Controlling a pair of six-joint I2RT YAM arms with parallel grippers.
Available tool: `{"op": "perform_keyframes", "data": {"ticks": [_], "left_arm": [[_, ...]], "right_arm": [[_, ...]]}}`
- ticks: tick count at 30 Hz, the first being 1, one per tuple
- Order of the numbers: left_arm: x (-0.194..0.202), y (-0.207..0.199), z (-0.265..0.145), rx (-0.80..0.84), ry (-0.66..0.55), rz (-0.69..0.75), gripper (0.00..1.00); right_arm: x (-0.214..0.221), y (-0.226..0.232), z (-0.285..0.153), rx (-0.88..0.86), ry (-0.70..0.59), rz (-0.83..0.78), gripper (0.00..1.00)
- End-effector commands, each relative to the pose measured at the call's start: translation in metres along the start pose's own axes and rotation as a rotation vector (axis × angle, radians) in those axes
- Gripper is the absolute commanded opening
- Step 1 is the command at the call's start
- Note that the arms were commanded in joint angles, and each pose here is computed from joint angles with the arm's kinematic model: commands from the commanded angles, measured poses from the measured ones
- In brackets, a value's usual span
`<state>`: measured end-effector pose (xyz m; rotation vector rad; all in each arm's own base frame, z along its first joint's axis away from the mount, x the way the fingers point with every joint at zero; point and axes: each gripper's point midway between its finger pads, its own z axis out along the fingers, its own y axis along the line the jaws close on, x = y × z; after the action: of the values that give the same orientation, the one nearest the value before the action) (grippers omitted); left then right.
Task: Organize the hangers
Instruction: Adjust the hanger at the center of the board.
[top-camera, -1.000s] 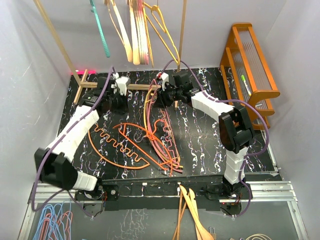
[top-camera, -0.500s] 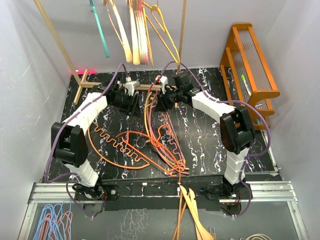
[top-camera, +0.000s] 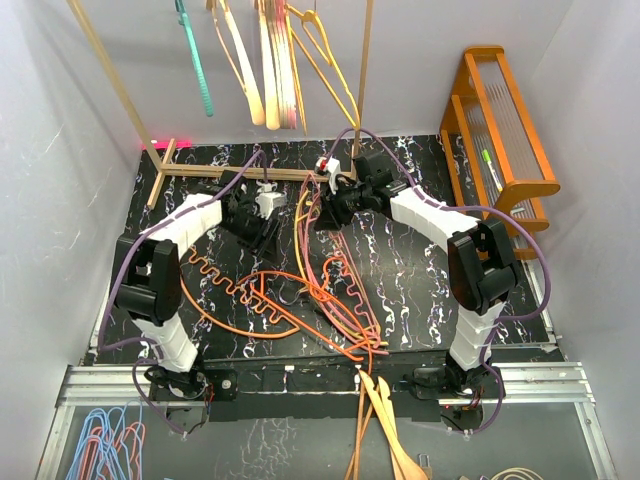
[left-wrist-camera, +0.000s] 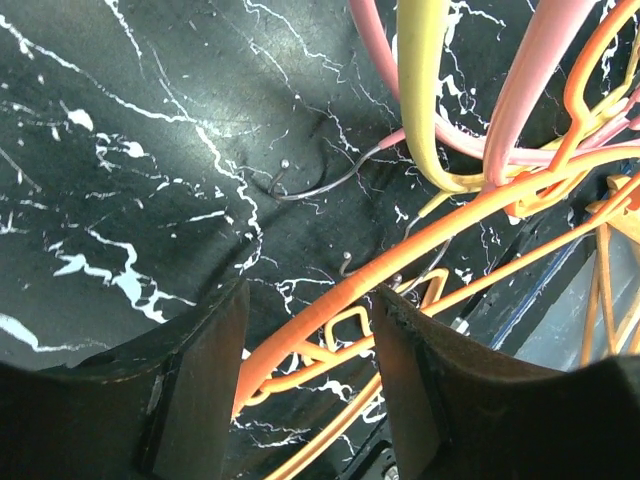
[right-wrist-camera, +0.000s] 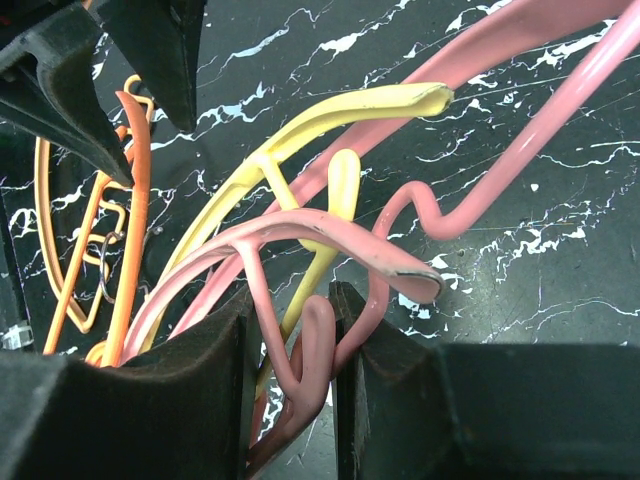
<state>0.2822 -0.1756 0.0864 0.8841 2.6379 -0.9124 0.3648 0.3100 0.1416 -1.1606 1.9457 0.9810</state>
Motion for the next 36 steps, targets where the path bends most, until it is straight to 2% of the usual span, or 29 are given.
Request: {"op": "perform_keyframes", "data": {"ticks": [1, 11, 21, 22, 23, 24, 31, 36], "left_arm": [[-0.006, -0.011, 0.011, 0.084, 0.008, 0.073, 0.51], [0.011, -0.03, 0.041, 0.224, 0.101, 0.068, 0.52], [-0.004, -0.046, 0.025, 0.242, 0.057, 0.062, 0.55], [-0.007, -0.049, 0.022, 0.245, 0.05, 0.059, 0.89], [-0.008, -0.052, 0.02, 0.255, 0.042, 0.06, 0.96], [-0.008, -0.054, 0.019, 0.265, 0.039, 0.06, 0.97], [0.012, -0.05, 0.033, 0.278, 0.074, 0.006, 0.96], [0.021, -0.049, 0.046, 0.293, 0.144, -0.05, 0.78]], "right_arm": [[0.026, 0.006, -0.004, -0.035, 0.072, -0.118, 0.08], [0.027, 0.0, -0.001, -0.019, 0.08, -0.109, 0.08], [0.033, -0.009, 0.004, 0.001, 0.1, -0.104, 0.08], [0.033, -0.01, 0.005, 0.001, 0.101, -0.104, 0.08], [0.034, -0.01, 0.005, 0.001, 0.103, -0.103, 0.08], [0.034, -0.011, 0.005, 0.001, 0.102, -0.103, 0.08], [0.033, -0.011, 0.006, -0.002, 0.1, -0.103, 0.08], [0.03, -0.011, 0.005, -0.001, 0.096, -0.106, 0.08]]}}
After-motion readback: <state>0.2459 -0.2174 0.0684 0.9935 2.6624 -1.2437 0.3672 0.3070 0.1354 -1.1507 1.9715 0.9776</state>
